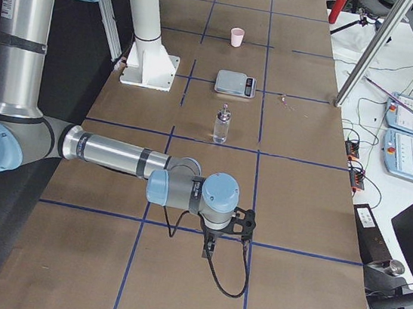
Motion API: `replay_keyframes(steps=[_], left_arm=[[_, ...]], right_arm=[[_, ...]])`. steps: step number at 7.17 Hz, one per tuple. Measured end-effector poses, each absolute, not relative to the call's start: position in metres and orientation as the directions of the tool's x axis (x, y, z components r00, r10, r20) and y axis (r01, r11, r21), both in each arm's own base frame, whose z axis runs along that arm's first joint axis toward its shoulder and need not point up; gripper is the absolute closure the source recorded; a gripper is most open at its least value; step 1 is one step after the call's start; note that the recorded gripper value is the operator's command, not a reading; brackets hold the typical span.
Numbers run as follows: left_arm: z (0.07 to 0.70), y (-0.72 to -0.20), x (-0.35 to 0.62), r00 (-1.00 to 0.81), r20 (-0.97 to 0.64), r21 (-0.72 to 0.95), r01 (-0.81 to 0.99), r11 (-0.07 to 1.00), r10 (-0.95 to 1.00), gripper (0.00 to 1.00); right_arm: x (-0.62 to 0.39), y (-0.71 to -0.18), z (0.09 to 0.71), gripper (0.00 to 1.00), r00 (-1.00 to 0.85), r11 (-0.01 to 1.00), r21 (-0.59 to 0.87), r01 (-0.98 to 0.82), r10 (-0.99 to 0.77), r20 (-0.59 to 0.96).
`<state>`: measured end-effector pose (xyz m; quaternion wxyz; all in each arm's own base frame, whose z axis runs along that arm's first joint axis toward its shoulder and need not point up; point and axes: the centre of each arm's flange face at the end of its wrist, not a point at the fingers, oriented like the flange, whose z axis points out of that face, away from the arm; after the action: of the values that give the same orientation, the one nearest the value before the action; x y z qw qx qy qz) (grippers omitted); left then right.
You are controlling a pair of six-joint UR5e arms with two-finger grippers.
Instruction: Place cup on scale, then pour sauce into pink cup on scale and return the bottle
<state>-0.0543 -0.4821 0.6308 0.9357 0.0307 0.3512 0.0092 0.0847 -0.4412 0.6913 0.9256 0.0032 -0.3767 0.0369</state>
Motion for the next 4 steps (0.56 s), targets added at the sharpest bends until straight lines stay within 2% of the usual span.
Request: replay_keyframes(steps=[2,4], left_arm=[[0.626,-0.483,-0.054,0.751,-0.658,0.076,0.002,0.997,0.048,0.00],[0.589,-0.487,-0.049,0.743,-0.659,0.166,-0.009,0.986,0.117,0.00]], right_arm=[[0.085,-0.443,0.690,0.00,0.717,0.997,-0.014,-0.071,0.061,0.694],[0.085,-0.444,0.686,0.00,0.713,0.997,-0.006,-0.071,0.055,0.699]])
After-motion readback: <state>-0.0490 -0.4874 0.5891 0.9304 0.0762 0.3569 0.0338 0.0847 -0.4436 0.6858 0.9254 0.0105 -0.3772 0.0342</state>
